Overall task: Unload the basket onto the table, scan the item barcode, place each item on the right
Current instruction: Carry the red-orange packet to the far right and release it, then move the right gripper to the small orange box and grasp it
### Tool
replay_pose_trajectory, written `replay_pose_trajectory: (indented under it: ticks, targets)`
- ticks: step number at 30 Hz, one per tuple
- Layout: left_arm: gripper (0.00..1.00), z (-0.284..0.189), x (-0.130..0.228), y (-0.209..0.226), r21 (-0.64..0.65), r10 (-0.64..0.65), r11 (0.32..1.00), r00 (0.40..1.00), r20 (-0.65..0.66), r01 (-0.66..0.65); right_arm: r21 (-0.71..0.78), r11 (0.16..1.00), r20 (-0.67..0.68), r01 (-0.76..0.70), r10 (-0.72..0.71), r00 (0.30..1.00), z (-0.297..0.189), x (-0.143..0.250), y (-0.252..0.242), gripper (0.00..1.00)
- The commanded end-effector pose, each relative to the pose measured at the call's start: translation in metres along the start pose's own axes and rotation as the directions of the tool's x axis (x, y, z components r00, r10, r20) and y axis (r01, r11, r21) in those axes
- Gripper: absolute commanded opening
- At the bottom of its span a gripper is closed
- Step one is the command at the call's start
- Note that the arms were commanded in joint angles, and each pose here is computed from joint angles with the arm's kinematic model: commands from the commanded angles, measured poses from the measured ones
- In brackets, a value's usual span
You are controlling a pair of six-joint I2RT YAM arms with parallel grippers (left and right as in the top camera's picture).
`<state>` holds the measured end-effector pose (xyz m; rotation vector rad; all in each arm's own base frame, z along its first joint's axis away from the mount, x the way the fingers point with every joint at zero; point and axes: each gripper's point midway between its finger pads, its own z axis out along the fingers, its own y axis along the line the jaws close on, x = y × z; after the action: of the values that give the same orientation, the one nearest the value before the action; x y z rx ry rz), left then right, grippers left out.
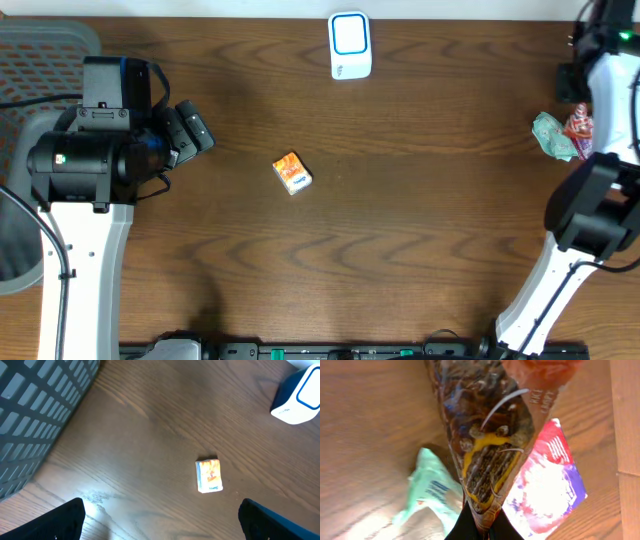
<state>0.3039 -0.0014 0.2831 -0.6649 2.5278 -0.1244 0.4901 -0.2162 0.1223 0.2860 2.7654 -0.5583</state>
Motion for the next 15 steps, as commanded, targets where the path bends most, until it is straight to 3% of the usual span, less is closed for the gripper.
replay_pose_trajectory:
  ticks: [1, 2, 4, 8, 9, 12, 15]
  targets:
    - [0.98, 0.000, -0.002, 0.003, -0.014, 0.011, 1.000, 1.000, 0.005, -0.011, -0.024, 1.000, 0.004, -0.003, 0.003, 1.000, -0.001, 0.000, -0.005, 0.01]
    - [0.98, 0.000, -0.002, 0.003, -0.014, 0.011, 1.000, 1.000, 0.005, -0.011, -0.022, 1.000, -0.002, -0.008, 0.008, 1.000, 0.001, 0.002, -0.008, 0.03]
    - [0.98, 0.000, -0.002, 0.003, -0.014, 0.011, 1.000, 1.000, 0.005, -0.011, -0.023, 1.000, -0.016, -0.013, 0.013, 1.000, 0.004, 0.006, -0.011, 0.22]
    - [0.98, 0.000, -0.002, 0.003, -0.015, 0.011, 1.000, 1.000, 0.005, -0.011, -0.023, 0.998, -0.033, -0.063, 0.063, 0.997, 0.005, 0.010, -0.012, 0.93]
    - [0.98, 0.000, -0.002, 0.003, -0.015, 0.011, 1.000, 1.000, 0.005, -0.011, -0.022, 0.996, -0.037, -0.084, 0.083, 0.996, 0.005, 0.011, -0.012, 0.98]
    - [0.98, 0.000, -0.002, 0.003, -0.014, 0.011, 1.000, 1.000, 0.005, -0.011, -0.032, 0.992, -0.040, -0.120, 0.119, 0.992, 0.004, 0.011, -0.008, 0.99]
    - [0.98, 0.000, -0.002, 0.003, -0.015, 0.011, 1.000, 1.000, 0.005, -0.011, -0.182, 0.977, -0.034, -0.111, 0.107, 0.994, -0.001, 0.007, 0.021, 0.99]
